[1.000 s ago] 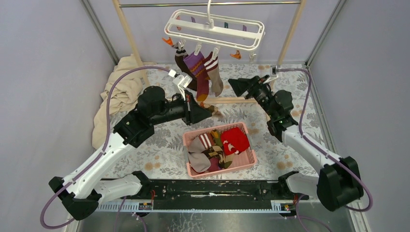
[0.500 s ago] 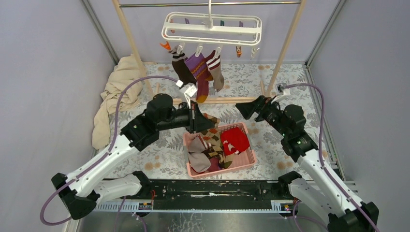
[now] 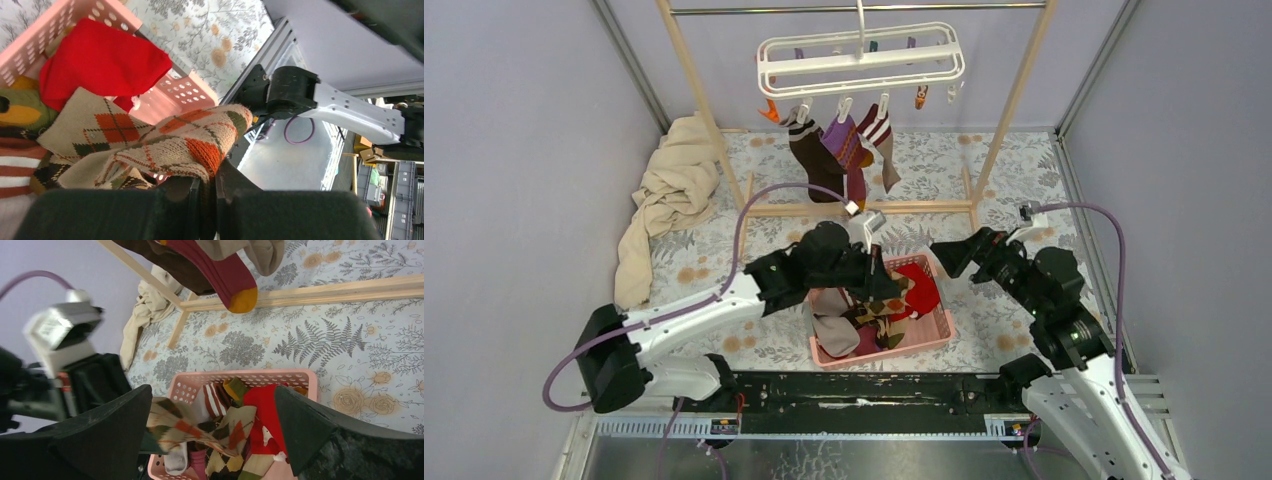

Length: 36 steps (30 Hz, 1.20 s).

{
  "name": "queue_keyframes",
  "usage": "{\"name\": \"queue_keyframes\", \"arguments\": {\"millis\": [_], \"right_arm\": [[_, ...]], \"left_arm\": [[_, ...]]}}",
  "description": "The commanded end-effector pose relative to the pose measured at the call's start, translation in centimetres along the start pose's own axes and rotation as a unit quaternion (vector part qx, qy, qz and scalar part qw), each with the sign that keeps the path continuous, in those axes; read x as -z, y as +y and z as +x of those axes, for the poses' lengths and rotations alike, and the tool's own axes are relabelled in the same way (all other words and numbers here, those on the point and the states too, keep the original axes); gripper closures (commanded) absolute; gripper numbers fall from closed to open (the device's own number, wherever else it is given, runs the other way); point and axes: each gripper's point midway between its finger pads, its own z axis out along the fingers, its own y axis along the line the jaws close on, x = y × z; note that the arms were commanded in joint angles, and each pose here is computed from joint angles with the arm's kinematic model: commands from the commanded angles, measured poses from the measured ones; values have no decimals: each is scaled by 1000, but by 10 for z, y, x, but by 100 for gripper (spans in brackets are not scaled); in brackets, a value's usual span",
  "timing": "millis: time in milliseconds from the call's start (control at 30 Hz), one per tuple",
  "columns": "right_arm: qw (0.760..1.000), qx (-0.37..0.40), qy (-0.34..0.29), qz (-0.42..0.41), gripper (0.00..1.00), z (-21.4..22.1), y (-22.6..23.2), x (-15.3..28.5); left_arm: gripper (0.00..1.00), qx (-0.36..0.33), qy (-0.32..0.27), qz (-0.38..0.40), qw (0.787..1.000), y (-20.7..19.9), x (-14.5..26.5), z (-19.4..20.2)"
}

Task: Remove the socks clipped to the hanger
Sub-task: Place the sock in the bin.

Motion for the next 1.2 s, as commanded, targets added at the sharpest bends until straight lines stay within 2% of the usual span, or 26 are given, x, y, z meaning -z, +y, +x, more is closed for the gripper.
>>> {"name": "queue_keyframes", "arguments": {"millis": [0, 233, 300, 467, 533, 567, 633, 667, 867, 1033, 1167], "right_arm": [[1000, 2, -4, 0, 0, 3, -1, 10], [1000, -5, 22, 0, 0, 20, -7, 10], [1000, -3, 25, 4, 0, 21, -8, 10], [999, 10, 34, 17, 0, 21, -12, 12], [999, 12, 45, 22, 0, 24, -13, 12], [998, 13, 52, 23, 0, 26, -14, 11], [998, 15, 64, 24, 0, 30, -15, 10], [997, 16, 70, 26, 0, 32, -16, 8], [994, 25, 98, 31, 0, 40, -21, 2], [993, 22, 114, 24, 0, 49, -24, -7], [992, 24, 122, 4, 0, 54, -21, -11]], "left_arm": [[98, 7, -24, 3, 1000, 1, -25, 1], [89, 16, -20, -25, 999, 32, -67, 16], [76, 10, -15, -29, 999, 36, -83, 14], [49, -12, -16, -57, 998, 48, -103, 2], [42, -25, -13, -70, 997, 48, -103, -4], [35, -32, -14, -73, 997, 47, -102, -8], [11, -41, -15, -82, 996, 43, -96, -15], [3, -44, -18, -84, 995, 39, -91, -19], [1, -51, -55, -93, 993, 15, -40, -41], [1, -54, -109, -104, 987, 4, 17, -52], [1, -47, -139, -114, 983, 9, 59, -42]]}}
